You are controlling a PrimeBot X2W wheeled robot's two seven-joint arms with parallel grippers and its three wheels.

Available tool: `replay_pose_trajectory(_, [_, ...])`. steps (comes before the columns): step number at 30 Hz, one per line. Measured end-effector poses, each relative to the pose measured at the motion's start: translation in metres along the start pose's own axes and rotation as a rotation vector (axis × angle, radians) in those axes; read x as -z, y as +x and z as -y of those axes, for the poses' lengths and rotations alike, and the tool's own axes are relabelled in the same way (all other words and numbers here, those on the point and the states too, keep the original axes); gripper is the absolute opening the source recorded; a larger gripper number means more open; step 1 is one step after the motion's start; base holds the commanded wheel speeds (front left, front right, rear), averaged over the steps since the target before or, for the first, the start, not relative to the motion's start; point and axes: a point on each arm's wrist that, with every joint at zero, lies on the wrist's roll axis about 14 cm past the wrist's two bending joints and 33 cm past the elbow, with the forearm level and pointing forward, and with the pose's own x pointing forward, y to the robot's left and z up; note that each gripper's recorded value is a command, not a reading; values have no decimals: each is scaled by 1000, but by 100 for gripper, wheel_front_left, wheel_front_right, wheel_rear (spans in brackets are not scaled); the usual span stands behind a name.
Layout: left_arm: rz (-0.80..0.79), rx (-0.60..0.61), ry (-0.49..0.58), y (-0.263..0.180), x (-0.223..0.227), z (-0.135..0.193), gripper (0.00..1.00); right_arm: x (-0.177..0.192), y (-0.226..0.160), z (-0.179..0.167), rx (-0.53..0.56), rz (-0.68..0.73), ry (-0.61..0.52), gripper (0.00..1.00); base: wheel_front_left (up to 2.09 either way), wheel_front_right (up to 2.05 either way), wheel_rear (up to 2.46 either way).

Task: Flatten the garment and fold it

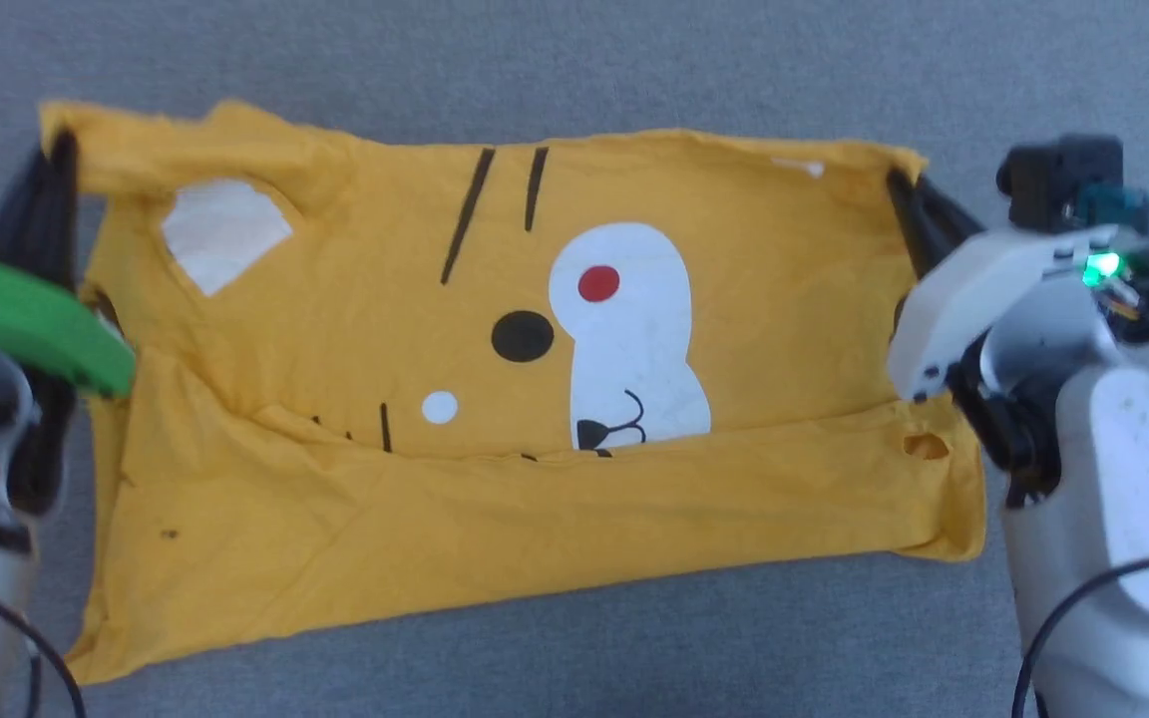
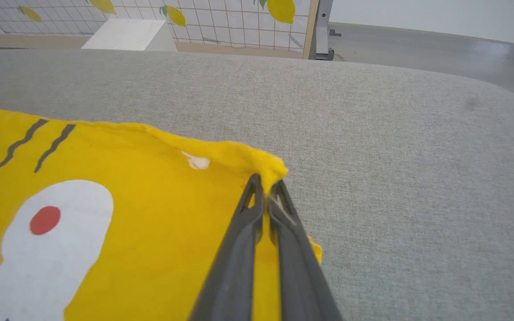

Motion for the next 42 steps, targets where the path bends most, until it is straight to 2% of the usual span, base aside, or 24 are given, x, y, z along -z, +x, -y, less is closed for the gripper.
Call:
replay_pose_trajectory(1, [-2,-19,-26,-22,3,0,0,1,-10,-3,-9,20,10,0,0,0,0])
replay_pose_trajectory(7, [-32,-86,-118,-87,18,2,0,15,-39,0,-4,12,30,0,0,0,0])
replay_pose_trajectory(13, [-81,-155,-213,-140,41,5,0,36,-58,11,18,-73,3,0,0,0,0])
replay_pose_trajectory(21, [-173,-163,-277,-173,73,14,0,72,-69,6,-8,-254,-49,0,0,0,0])
replay_pose_trajectory(25, [-254,-161,-279,-180,100,16,0,93,-73,4,-16,-360,-43,0,0,0,0])
replay_pose_trajectory(29, [-320,-156,-279,-183,121,19,0,100,-76,1,-22,-410,-24,0,0,0,0])
replay_pose_trajectory(30, [-321,-158,-281,-182,121,19,0,100,-77,1,-21,-413,-17,33,0,0,0])
replay_pose_trajectory(31, [-321,-160,-281,-182,122,19,27,99,-77,0,-23,-410,-12,96,0,0,0])
replay_pose_trajectory(32, [-317,-161,-281,-182,122,19,76,98,-78,-2,-26,-404,0,100,0,0,0])
replay_pose_trajectory(33, [-307,-158,-276,-181,121,20,100,98,-81,-2,-24,-399,11,100,0,0,0])
replay_pose_trajectory(36, [-245,-158,-256,-180,111,21,100,94,-86,-4,-23,-355,30,100,0,0,0])
replay_pose_trajectory(42, [-37,-175,-164,-174,70,20,100,65,-97,-3,0,-151,104,100,0,0,0])
